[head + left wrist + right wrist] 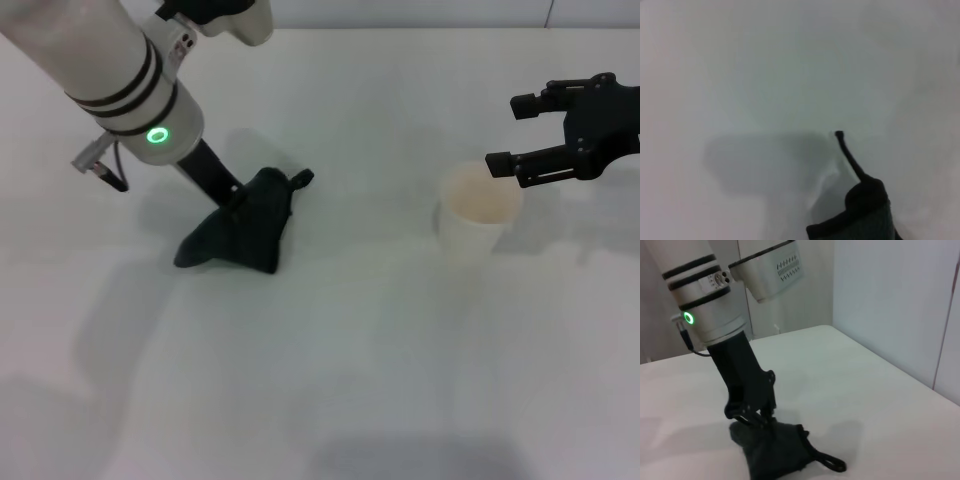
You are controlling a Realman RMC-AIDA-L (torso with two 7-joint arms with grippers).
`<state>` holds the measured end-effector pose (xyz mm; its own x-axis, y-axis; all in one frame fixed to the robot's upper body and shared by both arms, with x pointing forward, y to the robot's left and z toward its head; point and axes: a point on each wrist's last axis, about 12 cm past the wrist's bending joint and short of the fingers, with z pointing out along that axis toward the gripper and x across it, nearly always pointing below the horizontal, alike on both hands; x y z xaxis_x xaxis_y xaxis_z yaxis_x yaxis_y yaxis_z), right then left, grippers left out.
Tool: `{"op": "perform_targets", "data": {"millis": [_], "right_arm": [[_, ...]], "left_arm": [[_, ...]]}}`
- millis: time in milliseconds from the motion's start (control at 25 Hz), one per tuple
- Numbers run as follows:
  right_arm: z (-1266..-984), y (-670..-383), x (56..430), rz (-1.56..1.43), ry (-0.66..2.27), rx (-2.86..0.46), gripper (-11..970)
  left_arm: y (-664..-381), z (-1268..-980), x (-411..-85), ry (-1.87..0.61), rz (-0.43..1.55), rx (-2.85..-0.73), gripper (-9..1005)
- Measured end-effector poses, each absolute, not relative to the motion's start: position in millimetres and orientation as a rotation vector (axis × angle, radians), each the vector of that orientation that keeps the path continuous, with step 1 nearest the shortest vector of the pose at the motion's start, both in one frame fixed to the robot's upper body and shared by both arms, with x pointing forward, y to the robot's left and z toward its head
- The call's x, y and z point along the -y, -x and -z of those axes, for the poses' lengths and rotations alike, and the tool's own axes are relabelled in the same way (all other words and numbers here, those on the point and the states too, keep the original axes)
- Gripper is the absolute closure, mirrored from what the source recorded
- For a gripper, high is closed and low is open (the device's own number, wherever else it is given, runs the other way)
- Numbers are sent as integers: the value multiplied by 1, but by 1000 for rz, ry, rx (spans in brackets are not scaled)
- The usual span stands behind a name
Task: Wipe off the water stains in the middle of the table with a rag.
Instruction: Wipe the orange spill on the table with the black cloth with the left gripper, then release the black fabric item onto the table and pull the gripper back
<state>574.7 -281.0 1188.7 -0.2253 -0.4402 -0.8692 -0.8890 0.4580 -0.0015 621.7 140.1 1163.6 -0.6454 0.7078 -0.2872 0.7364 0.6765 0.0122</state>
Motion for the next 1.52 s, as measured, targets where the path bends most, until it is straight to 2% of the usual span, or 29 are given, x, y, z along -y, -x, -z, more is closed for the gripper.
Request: {"op": "perform_targets", "data": {"millis": [320, 680, 1080, 1360, 1520], "right_arm": [[-1189, -574, 281, -656, 1123, -1845, 114], [-1188, -574, 280, -660, 1124, -1841, 114], [-1189, -574, 279, -660, 1127, -1838, 114], [-1189, -574, 279, -660, 1128, -1838, 114], [-1189, -574, 280, -658, 1128, -1838, 114]], "left_arm": [[-624, -1183, -165, -1041, 55, -2705, 894], [-619, -1156, -177, -1052, 20, -2806, 885], [-620, -1157, -177, -1021, 18, -2797, 874], [-621, -1159, -174, -1029, 11, -2783, 491], [-621, -1166, -172, -1034, 10, -2750, 309]]}}
